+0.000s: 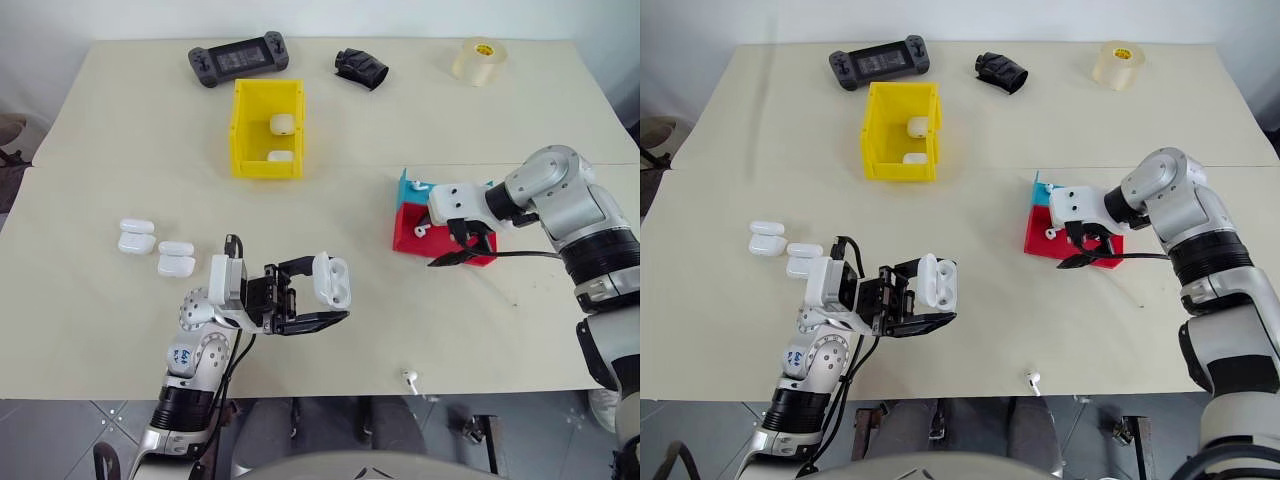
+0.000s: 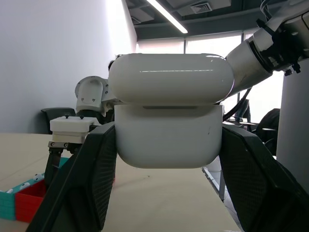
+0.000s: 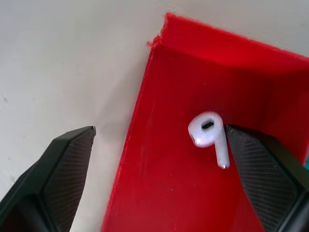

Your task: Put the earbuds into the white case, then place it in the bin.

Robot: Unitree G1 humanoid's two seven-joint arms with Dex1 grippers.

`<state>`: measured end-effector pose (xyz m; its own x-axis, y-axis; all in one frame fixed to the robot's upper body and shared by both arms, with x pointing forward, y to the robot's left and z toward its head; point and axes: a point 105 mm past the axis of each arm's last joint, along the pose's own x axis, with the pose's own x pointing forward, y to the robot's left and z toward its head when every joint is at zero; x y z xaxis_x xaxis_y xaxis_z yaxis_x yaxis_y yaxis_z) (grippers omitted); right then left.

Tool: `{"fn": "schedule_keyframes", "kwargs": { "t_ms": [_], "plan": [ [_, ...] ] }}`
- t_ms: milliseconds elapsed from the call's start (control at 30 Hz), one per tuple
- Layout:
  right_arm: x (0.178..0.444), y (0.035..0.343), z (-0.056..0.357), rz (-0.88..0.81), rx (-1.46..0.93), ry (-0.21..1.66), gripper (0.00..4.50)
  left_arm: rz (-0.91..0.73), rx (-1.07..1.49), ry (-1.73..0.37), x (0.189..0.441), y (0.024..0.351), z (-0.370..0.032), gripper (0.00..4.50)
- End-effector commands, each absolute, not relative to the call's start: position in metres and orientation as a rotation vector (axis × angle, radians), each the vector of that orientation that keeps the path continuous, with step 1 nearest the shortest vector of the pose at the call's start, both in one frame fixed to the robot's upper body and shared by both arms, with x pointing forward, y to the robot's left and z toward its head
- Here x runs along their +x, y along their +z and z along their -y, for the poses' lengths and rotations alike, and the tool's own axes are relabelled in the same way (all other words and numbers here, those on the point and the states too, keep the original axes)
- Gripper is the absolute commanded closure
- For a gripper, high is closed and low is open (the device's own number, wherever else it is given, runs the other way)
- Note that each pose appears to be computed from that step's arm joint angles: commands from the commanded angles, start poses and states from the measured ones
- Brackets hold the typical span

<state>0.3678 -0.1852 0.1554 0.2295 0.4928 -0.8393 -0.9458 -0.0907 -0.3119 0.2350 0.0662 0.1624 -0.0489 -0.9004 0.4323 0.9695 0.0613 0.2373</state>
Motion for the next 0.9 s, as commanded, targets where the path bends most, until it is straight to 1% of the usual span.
{"fn": "schedule_keyframes", "kwargs": {
  "t_ms": [33, 67, 267, 500, 567, 600, 700, 900],
  "plan": [
    [0.369, 0.163, 0.185, -0.53, -1.098, 1.32, 0.95, 0.589, -0.139, -1.528, 0.23, 0.169, -0.066, 1.57],
    [0.37, 0.163, 0.184, -0.526, -1.105, 1.319, 1.27, 0.589, -0.139, -1.527, 0.23, 0.169, -0.067, 1.57],
    [0.373, 0.168, 0.183, -0.483, -1.171, 1.312, 1.27, 0.592, -0.133, -1.521, 0.232, 0.176, -0.065, 1.57],
    [0.379, 0.171, 0.178, -0.475, -1.178, 1.295, 1.27, 0.596, -0.131, -1.516, 0.233, 0.184, -0.062, 1.57],
    [0.379, 0.17, 0.178, -0.491, -1.165, 1.292, 1.63, 0.597, -0.129, -1.513, 0.233, 0.186, -0.061, 1.57],
    [0.379, 0.17, 0.178, -0.497, -1.161, 1.293, 1.88, 0.596, -0.129, -1.512, 0.233, 0.187, -0.061, 1.57],
    [0.379, 0.17, 0.176, -0.489, -1.158, 1.294, 2.83, 0.594, -0.13, -1.509, 0.233, 0.187, -0.061, 1.57],
    [0.379, 0.17, 0.175, -0.484, -1.157, 1.287, 2.83, 0.585, -0.13, -1.506, 0.232, 0.186, -0.061, 1.57]
  ]
}}
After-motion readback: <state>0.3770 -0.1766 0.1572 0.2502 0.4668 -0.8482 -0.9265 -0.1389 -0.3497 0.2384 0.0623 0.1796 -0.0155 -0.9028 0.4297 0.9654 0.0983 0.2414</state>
